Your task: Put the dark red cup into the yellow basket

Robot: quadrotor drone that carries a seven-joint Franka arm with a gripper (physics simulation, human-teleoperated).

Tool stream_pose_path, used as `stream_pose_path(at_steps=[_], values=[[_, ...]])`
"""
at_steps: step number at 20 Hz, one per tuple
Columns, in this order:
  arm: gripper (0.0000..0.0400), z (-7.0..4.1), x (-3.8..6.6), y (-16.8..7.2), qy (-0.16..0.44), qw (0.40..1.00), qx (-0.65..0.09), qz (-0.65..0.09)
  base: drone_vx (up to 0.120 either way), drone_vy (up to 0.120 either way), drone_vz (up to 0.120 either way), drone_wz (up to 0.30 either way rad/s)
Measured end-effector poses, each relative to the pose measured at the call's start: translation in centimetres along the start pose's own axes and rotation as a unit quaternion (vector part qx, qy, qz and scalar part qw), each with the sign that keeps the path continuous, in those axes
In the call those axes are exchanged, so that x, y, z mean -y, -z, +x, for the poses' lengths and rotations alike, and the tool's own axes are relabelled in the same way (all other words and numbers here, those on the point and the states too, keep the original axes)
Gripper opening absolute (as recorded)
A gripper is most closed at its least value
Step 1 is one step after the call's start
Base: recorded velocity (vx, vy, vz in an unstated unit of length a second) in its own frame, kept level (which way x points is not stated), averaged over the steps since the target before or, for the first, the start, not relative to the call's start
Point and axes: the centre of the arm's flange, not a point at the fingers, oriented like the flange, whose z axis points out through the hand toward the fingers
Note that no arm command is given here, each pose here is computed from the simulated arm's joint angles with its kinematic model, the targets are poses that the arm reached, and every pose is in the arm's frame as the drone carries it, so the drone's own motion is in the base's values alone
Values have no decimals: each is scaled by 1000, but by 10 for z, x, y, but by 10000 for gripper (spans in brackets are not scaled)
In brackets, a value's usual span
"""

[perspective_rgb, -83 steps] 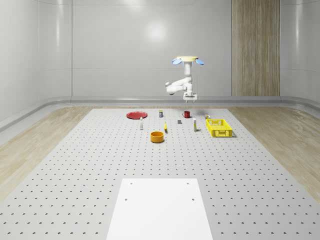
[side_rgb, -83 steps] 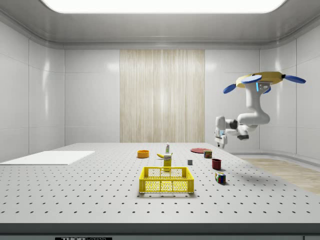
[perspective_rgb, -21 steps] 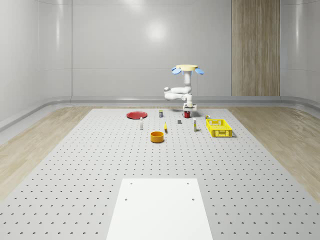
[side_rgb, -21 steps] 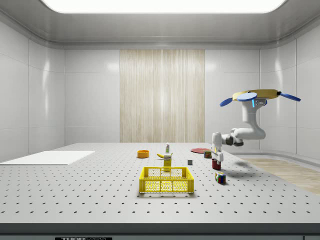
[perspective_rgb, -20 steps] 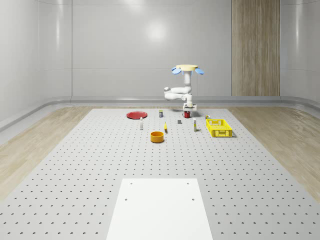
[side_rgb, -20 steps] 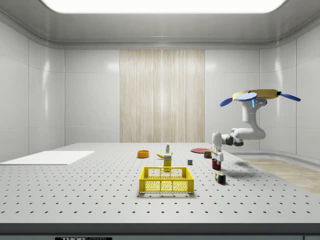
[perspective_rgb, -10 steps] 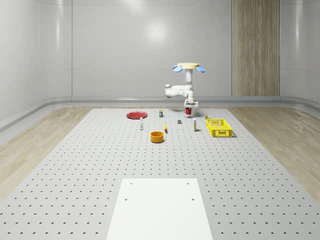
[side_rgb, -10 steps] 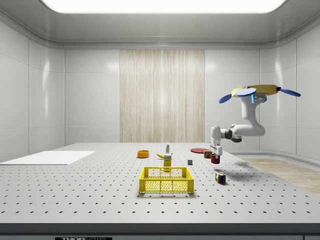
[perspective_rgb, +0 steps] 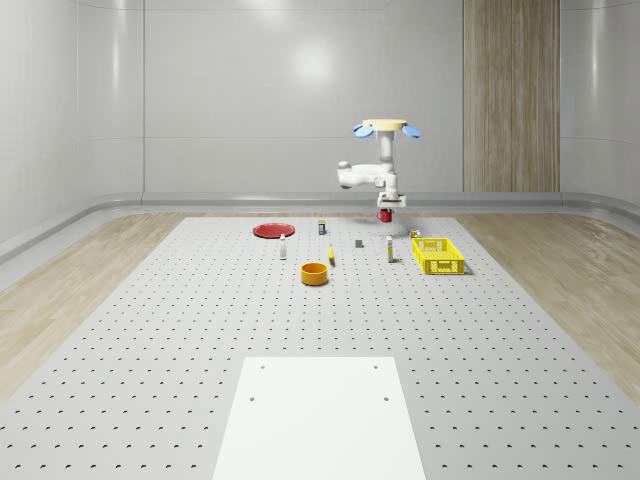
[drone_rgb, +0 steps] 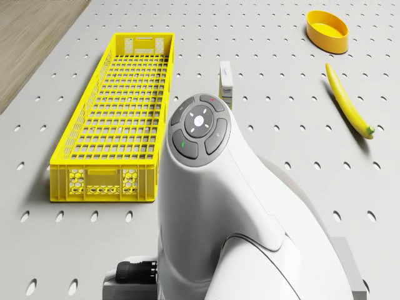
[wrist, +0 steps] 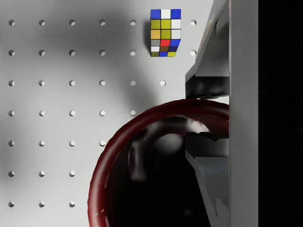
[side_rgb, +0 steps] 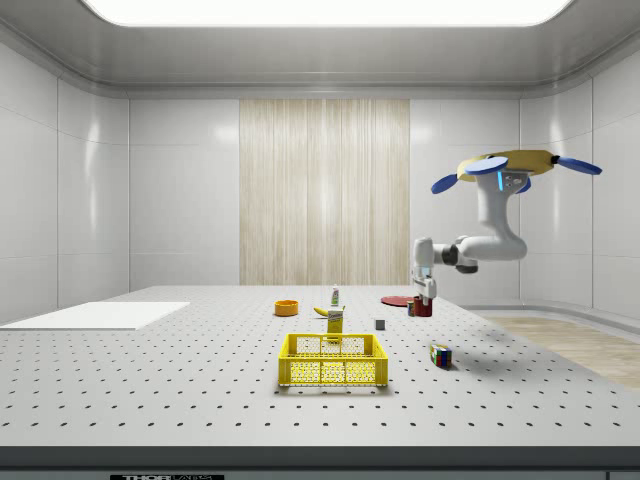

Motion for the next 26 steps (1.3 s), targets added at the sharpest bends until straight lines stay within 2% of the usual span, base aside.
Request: stream_pose_path(at_steps=[11,26], values=[[100,0,0,1,0,1000,0,0,120,120,120,0],[100,0,0,1,0,1000,0,0,120,120,0,0]])
